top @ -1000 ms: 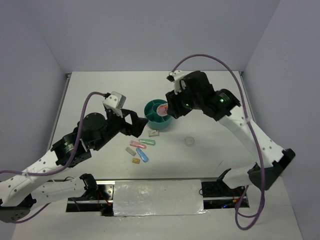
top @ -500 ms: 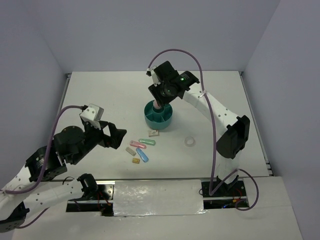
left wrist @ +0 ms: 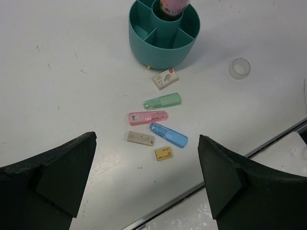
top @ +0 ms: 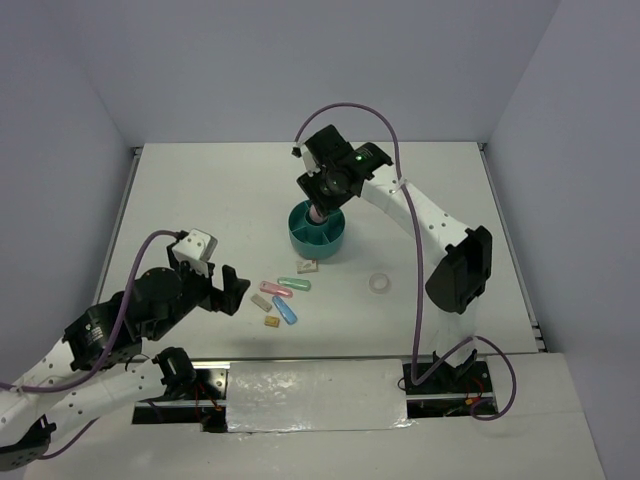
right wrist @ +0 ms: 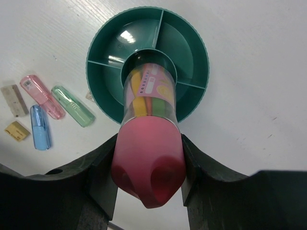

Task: Sort the stationery into containers
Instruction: Place the stationery in the storage box.

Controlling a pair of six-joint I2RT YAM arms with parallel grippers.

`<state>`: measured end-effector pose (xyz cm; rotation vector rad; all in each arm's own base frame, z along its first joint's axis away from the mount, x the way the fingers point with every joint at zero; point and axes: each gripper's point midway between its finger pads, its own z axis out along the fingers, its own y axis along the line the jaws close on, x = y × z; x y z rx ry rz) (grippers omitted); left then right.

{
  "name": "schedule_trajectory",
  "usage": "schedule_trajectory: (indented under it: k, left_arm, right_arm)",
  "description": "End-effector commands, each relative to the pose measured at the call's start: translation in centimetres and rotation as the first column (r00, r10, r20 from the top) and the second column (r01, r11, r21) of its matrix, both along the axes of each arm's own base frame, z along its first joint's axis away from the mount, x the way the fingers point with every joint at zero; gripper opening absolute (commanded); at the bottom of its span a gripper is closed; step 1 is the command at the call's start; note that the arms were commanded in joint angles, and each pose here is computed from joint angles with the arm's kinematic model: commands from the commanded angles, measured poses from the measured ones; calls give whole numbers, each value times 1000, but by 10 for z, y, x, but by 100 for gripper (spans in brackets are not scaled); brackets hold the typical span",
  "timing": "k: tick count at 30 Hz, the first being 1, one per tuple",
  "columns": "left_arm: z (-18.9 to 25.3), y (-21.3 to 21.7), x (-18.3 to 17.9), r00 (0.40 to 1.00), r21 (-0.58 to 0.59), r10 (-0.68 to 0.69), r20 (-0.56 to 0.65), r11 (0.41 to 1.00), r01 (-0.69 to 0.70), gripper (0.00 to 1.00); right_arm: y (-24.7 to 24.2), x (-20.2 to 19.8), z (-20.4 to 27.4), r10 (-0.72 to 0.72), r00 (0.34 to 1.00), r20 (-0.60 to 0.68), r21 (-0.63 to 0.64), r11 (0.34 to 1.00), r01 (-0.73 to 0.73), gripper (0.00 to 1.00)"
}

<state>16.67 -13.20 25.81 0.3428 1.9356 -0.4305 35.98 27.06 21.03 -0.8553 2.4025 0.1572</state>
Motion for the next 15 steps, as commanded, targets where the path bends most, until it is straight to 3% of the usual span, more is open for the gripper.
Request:
schedule_trajectory:
  k: [1, 9, 15]
  left_arm:
    - [13, -2, 1, 1000, -55, 1, 31, 998, 1, 99]
    - [16, 0, -1, 999, -68, -2, 47, 998, 5, 99]
    - [15, 0, -1, 999, -71, -1, 45, 997, 5, 99]
  right_arm:
    - [-1, 4, 2, 8, 1000, 1, -9, 1000, -8, 0]
    - [0, 1, -6, 17, 1000, -21, -9, 1000, -18, 0]
    - [4, 8, -3, 12, 1000, -6, -1, 1000, -12, 38]
